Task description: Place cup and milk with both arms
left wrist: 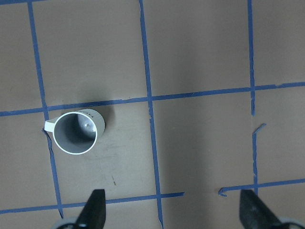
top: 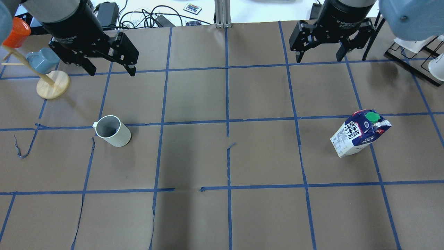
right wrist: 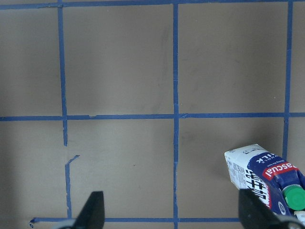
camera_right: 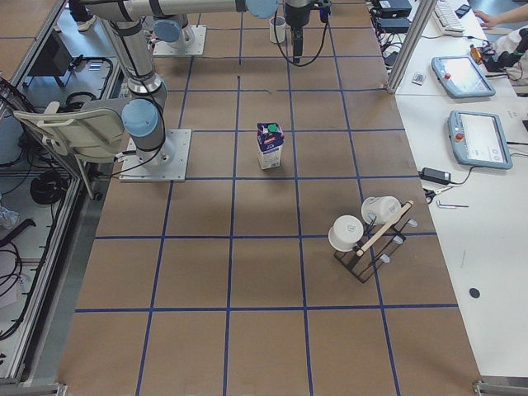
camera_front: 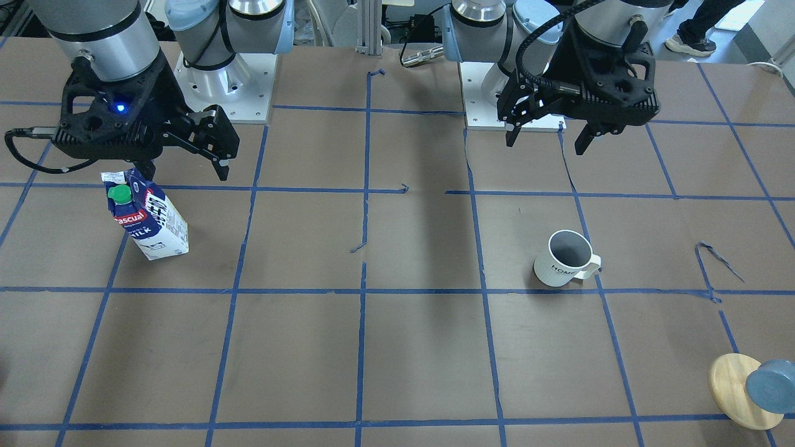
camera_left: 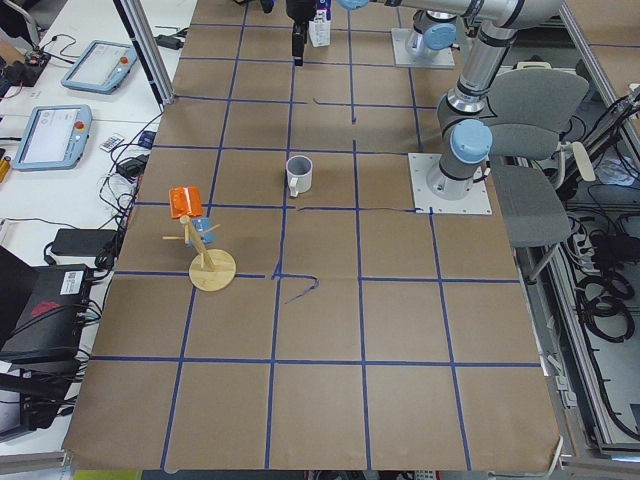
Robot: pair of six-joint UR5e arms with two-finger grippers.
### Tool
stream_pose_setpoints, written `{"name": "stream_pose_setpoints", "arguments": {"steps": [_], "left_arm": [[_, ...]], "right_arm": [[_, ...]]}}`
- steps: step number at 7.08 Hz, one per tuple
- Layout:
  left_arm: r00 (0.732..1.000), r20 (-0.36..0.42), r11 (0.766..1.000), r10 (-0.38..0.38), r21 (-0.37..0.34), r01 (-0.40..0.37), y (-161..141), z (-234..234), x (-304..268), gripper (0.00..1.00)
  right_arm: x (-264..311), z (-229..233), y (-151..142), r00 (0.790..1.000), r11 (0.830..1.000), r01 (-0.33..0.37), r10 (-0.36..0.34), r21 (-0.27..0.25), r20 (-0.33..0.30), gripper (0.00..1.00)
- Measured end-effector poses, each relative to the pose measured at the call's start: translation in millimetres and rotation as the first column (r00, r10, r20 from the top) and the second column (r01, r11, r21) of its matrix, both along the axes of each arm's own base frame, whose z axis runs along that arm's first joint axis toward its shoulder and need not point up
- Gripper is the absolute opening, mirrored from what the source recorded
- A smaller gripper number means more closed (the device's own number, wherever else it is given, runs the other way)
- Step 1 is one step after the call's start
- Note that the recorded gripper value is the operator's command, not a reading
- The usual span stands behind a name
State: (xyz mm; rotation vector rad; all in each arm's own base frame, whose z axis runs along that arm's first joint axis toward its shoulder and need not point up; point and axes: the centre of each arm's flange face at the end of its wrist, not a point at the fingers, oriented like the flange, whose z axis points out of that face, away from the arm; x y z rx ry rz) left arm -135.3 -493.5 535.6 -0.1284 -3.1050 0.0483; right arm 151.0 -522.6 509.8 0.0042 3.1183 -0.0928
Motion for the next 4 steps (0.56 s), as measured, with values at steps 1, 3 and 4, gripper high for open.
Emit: {"name": "stream_pose_setpoints", "arguments": {"steps": [1, 3, 4], "left_arm": [[1.000, 0.001, 1.000, 0.002, 0.003, -0.002, 0, -1, 1, 1.00], [1.000, 0.016, 0.999, -0.003, 0.037, 0.002, -3, -17, 10, 1.00], [0.999, 0.028, 0.998, -0.021, 0.064, 0.019, -7, -34, 20, 1.00]], "right_arm": [[0, 0, 0, 1.000, 1.000, -0.003, 0.003, 0.002, -0.001, 1.00], [-1, 0, 0, 1.000, 1.000, -0.005, 0.005, 0.004, -0.003, 1.00], [-2, -1, 0, 1.000, 1.000, -0.005, 0.005, 0.008, -0.003, 1.00]]}}
